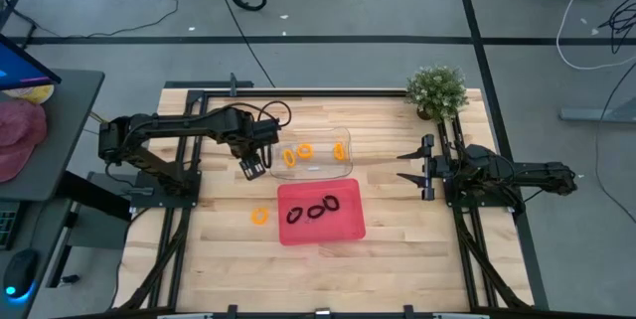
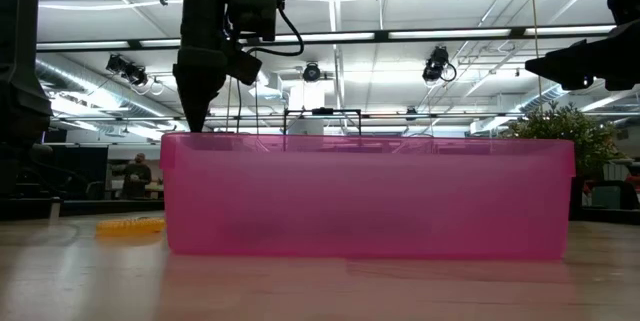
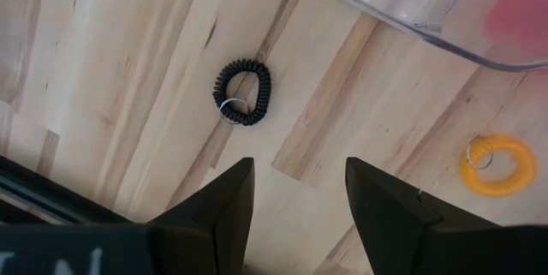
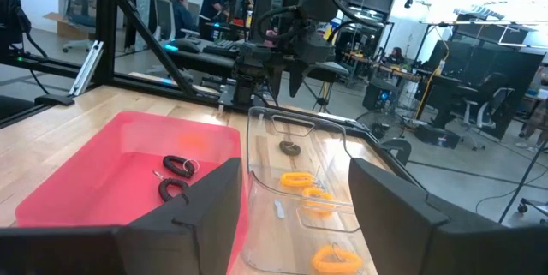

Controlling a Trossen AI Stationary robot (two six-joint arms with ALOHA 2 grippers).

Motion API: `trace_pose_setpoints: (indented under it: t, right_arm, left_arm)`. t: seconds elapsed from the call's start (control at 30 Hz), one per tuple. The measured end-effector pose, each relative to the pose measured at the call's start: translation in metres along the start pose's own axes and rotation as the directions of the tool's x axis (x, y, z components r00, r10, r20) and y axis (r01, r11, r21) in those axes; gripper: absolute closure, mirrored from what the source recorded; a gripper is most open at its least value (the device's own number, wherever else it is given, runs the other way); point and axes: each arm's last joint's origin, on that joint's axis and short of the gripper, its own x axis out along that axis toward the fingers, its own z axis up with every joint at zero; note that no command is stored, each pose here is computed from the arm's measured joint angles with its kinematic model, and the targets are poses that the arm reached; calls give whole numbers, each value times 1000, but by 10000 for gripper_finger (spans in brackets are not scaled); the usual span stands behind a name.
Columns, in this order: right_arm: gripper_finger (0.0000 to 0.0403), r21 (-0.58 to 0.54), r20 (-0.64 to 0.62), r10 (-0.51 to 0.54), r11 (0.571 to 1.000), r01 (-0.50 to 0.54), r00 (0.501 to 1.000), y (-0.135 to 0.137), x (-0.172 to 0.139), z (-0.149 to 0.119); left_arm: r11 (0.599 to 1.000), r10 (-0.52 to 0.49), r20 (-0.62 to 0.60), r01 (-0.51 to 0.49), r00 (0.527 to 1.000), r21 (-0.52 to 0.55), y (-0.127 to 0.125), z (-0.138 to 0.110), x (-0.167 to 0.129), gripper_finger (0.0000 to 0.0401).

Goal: Sort spring keychains
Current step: Put the black spring keychain into the red bin

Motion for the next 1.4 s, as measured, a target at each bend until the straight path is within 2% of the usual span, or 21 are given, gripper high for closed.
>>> trace_pose_setpoints:
  t: [0.27, 0.43, 0.83, 1.1, 1.4]
  right_arm:
    - [181, 0, 0, 0, 1000, 0, 1000, 0, 0, 0]
    - [181, 0, 0, 0, 1000, 0, 1000, 0, 0, 0]
    - [181, 0, 0, 0, 1000, 0, 1000, 0, 0, 0]
    - [181, 0, 0, 0, 1000, 0, 1000, 0, 0, 0]
    - [181, 0, 0, 0, 1000, 0, 1000, 0, 0, 0]
  left_arm:
    - [1000, -4, -1, 4, 1000, -17, 0, 0, 0, 213]
    - [999, -47, -12, 47, 999, -21, -1, 0, 0, 213]
    - [998, -47, -11, 47, 999, -34, 2, 1, 1, 213]
    - [997, -38, -37, 35, 999, -75, 14, 0, 16, 213]
    - [995, -41, -9, 40, 999, -94, 22, 1, 31, 213]
